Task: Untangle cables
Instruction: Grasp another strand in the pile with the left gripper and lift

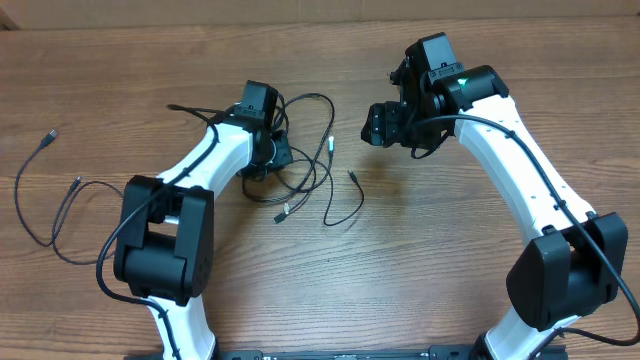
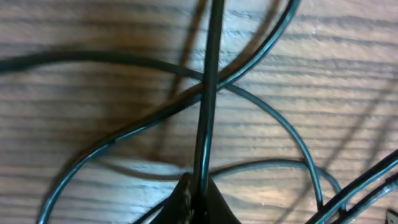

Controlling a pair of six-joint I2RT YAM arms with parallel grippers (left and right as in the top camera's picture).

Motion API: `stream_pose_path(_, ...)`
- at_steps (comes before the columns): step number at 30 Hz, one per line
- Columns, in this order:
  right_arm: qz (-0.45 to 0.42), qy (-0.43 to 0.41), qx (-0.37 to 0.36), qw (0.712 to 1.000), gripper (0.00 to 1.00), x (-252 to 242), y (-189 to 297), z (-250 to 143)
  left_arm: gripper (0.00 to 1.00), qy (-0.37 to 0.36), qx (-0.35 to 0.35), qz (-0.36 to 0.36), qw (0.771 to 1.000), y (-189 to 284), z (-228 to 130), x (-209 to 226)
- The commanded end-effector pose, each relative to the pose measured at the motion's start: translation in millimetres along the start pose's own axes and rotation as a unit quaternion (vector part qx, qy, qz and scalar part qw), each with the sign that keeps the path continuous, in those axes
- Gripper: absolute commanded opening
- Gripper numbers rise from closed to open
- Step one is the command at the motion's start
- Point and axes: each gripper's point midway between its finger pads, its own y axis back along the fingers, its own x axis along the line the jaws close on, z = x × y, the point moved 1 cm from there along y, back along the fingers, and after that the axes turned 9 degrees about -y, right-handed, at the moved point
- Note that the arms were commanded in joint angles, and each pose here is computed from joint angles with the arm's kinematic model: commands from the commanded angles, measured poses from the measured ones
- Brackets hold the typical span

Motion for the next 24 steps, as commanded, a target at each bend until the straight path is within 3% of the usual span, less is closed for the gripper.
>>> stream_pose_path(1,0.003,0.003,-0.007,1.000,0.80,1.0,4.8,0.9,0.04,0.012,-0.042,-0.037,0.998,40.8,30.0,-21.4)
stream_pose_path(9,0.006,0.005,-0.013,1.000,0.81,2.3,4.8,3.7,0.04,-0.025,-0.165,-0.208,0.964,193.4,84.4,-98.8)
stream_pose_path(14,0.004,0.006,-0.019,1.000,0.79,2.2,4.9,6.6,0.04,-0.058,-0.246,-0.252,0.934,286.6,81.2,-126.7)
stream_pose_path(18,-0.007,0.006,-0.037,0.999,0.80,-1.3,5.5,13.8,0.04,-0.074,-0.320,-0.296,0.897,360.7,69.4,-146.6)
stream_pose_path(24,0.014,0.000,-0.033,0.999,0.80,0.3,8.9,15.4,0.04,-0.068,-0.388,-0.299,0.869,427.7,53.8,-136.2)
